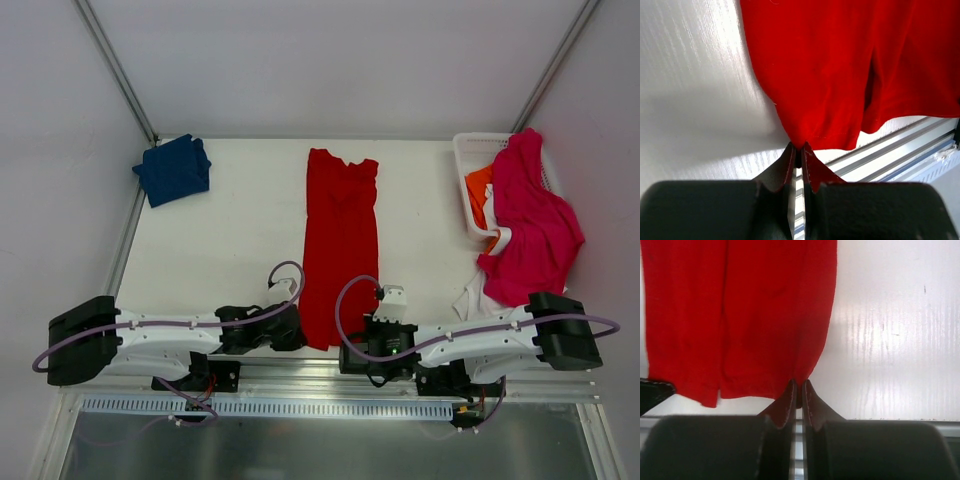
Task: Fold and stack the t-shirts
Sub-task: Fold the tshirt
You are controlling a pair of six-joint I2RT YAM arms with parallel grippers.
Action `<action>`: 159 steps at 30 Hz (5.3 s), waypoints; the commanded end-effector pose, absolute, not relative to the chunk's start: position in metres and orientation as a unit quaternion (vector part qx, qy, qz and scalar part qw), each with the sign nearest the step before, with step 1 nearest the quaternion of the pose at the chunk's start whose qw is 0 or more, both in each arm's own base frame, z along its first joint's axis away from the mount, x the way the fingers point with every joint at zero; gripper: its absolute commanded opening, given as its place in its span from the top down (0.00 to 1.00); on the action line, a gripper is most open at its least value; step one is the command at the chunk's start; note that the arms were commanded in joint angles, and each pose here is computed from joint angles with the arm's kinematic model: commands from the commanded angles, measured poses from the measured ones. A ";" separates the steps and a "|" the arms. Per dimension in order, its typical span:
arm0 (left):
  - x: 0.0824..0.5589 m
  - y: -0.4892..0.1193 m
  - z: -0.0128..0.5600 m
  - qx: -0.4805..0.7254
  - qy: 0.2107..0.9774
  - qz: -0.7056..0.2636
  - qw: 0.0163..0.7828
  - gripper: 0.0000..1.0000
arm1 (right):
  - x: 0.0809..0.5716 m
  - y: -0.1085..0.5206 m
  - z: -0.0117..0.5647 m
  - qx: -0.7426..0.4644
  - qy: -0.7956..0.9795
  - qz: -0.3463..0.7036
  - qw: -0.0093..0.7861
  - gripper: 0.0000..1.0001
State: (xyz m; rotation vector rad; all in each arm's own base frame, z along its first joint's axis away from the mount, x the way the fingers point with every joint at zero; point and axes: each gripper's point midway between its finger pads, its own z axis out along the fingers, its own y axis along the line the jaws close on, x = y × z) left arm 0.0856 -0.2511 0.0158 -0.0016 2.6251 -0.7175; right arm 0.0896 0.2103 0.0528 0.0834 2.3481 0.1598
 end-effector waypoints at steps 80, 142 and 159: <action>0.375 -0.285 0.124 -0.053 0.895 -0.205 0.393 1.00 | 0.377 0.215 0.104 0.053 0.898 -0.089 0.428 0.99; 0.256 -0.254 0.058 -0.122 0.876 -0.321 0.338 0.02 | 0.268 0.224 0.051 0.062 0.915 0.199 0.346 0.00; 0.270 -0.254 0.037 -0.169 0.882 -0.284 0.336 0.06 | 0.267 0.191 0.024 0.097 0.922 0.140 0.348 0.01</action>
